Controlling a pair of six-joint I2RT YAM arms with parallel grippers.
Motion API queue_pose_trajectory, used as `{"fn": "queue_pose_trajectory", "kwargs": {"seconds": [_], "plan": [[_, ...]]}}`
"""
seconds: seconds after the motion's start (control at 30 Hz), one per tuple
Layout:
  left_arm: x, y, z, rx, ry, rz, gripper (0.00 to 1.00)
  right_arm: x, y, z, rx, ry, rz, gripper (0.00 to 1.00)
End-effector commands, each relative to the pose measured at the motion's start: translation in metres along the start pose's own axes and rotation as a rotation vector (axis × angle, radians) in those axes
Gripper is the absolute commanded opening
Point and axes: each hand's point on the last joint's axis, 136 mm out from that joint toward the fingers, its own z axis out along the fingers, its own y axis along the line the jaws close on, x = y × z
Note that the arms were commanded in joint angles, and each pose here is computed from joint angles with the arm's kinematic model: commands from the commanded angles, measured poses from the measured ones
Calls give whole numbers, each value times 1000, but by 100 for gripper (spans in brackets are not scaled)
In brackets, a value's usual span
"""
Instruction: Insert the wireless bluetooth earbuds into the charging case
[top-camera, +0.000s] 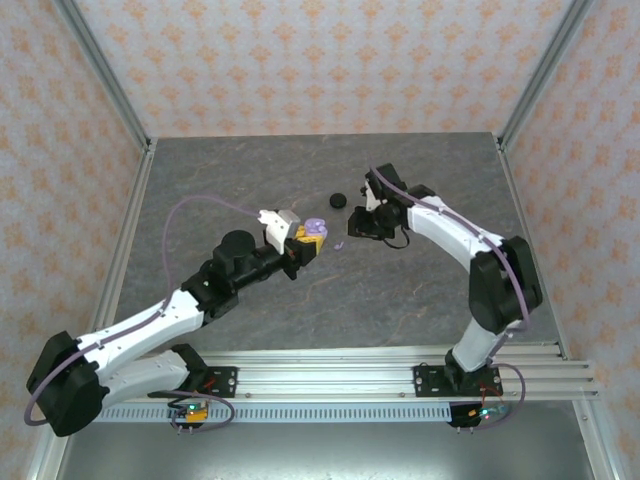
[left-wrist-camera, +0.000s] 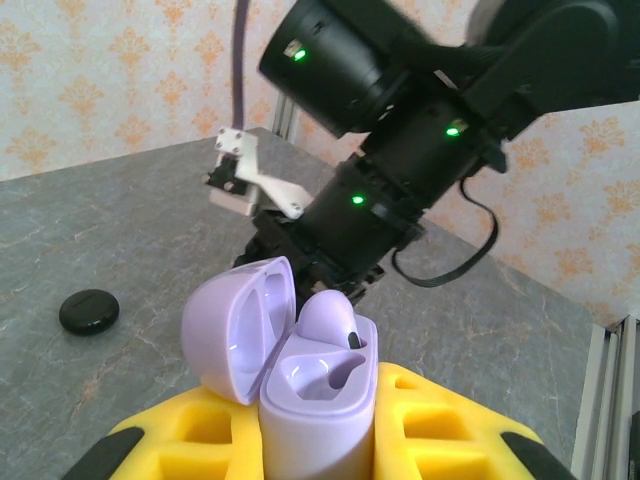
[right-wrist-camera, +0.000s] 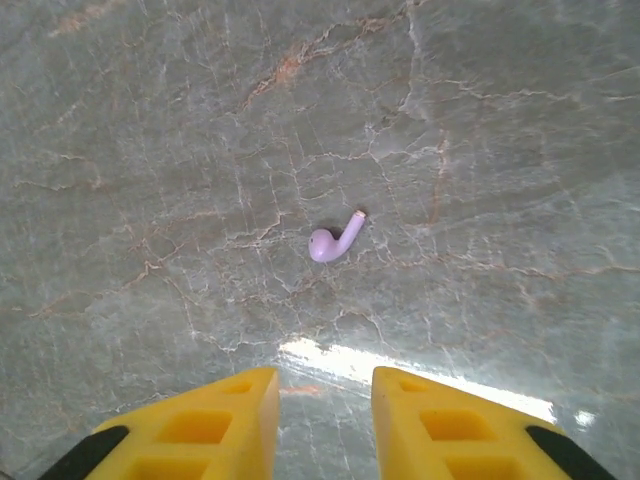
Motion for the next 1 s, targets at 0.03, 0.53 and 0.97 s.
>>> {"fn": "queue_pose_trajectory", "kwargs": {"seconds": [0.03,0.53,0.97], "plan": [[2,-3,-6,10,-5,30,13,-10,13,14,-50,32,-30,24],[2,-10,-7,56,-11,29,13,-17,2,72,5,156,-45,14],[2,-13,-6,70,-12,30,13,-14,-13,94,63,212,-53,13]]}}
